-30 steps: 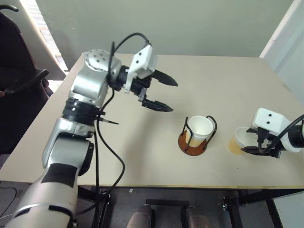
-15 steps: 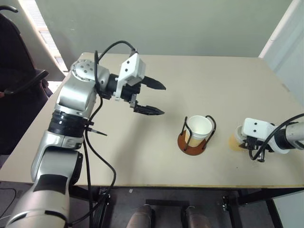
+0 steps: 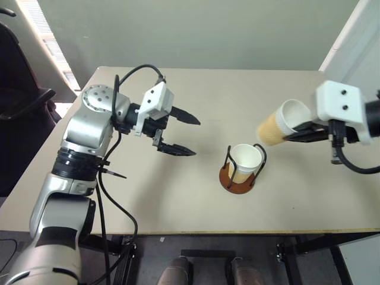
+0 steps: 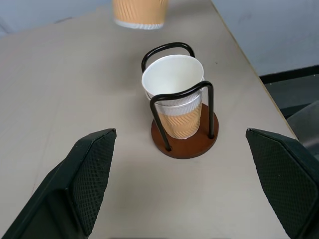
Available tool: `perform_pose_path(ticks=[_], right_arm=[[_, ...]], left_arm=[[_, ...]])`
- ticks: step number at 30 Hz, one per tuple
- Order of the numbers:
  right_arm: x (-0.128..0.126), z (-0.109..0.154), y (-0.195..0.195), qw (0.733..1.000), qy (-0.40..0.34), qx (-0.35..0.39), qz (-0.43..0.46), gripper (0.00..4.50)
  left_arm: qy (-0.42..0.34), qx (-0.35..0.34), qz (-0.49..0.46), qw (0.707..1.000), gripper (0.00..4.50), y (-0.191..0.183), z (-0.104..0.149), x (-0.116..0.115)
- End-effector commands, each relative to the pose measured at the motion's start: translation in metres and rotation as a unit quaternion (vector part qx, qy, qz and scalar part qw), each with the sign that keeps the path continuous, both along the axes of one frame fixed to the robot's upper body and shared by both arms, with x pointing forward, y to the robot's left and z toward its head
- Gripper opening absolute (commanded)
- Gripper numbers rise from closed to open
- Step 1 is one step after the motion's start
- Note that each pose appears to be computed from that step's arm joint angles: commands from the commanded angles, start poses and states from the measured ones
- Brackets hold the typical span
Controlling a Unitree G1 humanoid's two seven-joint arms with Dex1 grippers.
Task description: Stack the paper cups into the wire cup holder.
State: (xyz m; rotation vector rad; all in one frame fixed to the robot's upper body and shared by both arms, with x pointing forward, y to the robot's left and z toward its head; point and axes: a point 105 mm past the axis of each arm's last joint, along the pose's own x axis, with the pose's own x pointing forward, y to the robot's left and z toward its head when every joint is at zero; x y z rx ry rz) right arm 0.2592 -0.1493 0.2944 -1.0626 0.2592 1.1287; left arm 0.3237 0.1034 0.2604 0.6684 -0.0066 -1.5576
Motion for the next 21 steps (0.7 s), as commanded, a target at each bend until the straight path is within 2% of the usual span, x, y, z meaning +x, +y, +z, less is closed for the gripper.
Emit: perform_pose_path(ticks=[1,5,11,18,21], right_arm=[[-0.002,0.001,0.013,0.999,0.007,-0.022,0.031,0.02],[-0.001,-0.007,0.022,0.997,0.022,-0.046,0.058,0.02],[0.011,-0.021,0.011,0.994,0.027,-0.090,0.055,0.02],[0.011,-0.031,0.015,0.991,0.040,-0.106,0.075,0.02],[0.008,-0.031,0.023,0.990,0.045,-0.099,0.091,0.62]], left_arm=[[-0.019,-0.003,-0.014,1.000,4.50,-0.001,0.008,-0.005],[-0.015,-0.007,-0.016,1.000,4.50,-0.003,0.007,-0.007],[-0.014,-0.006,-0.012,1.000,4.50,-0.002,0.006,-0.008],[-0.014,-0.007,-0.012,1.000,4.50,-0.004,0.006,-0.009],[-0.015,-0.006,-0.011,1.000,4.50,-0.004,0.006,-0.009]])
